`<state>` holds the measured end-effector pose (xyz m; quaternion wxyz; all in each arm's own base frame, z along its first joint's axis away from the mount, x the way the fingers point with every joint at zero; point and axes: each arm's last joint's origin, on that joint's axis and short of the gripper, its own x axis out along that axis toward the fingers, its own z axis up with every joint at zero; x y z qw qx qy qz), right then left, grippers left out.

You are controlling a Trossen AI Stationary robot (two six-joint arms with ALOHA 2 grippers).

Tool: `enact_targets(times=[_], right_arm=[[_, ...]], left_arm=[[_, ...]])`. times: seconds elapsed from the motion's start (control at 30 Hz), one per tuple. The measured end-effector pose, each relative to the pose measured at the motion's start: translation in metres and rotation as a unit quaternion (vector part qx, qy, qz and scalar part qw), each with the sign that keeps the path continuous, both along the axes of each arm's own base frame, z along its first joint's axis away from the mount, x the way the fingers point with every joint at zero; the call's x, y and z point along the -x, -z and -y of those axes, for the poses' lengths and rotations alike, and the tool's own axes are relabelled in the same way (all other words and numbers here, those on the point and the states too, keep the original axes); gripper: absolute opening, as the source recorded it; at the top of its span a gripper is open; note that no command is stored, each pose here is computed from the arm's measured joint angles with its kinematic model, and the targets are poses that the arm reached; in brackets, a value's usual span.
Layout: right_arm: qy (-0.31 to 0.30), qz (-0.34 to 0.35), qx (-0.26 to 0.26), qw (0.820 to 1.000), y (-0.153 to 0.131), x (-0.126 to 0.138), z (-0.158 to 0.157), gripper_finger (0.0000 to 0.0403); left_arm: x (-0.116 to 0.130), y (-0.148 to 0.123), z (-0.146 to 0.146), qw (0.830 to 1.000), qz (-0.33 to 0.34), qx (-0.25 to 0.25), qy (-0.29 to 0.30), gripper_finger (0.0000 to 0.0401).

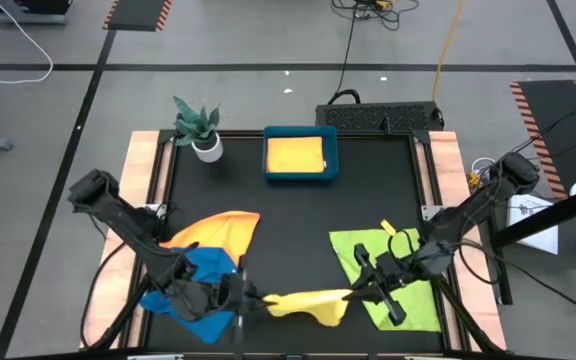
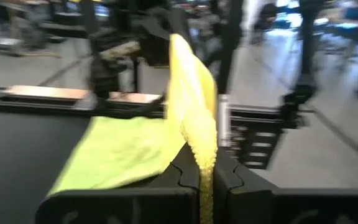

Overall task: Fold microfiber towels
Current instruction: Fold the yellow microfiber towel

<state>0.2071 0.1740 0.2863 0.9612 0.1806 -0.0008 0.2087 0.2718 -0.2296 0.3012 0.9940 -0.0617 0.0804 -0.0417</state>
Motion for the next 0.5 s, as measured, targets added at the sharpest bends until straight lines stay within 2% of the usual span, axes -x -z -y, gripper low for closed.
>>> enact_targets(times=[0.1,0.27,0.4,0.5], right_arm=[[-0.004,-0.004,-0.014,1.000,0.000,0.001,-0.002,0.0000],[0.045,-0.053,-0.022,0.997,0.007,-0.003,0.007,0.0000],[0.113,-0.111,-0.010,0.987,0.017,-0.010,0.024,0.0000],[0.174,-0.170,0.007,0.970,0.031,-0.017,0.041,0.0000]], left_arm=[[-0.001,0.001,0.001,1.000,-0.002,0.010,0.013,0.0005],[-0.003,0.008,-0.008,0.999,-0.037,-0.009,-0.027,0.0006],[-0.012,0.023,-0.036,0.990,-0.110,-0.009,-0.087,0.0003],[-0.019,0.044,-0.065,0.978,-0.154,-0.009,-0.137,0.0006]])
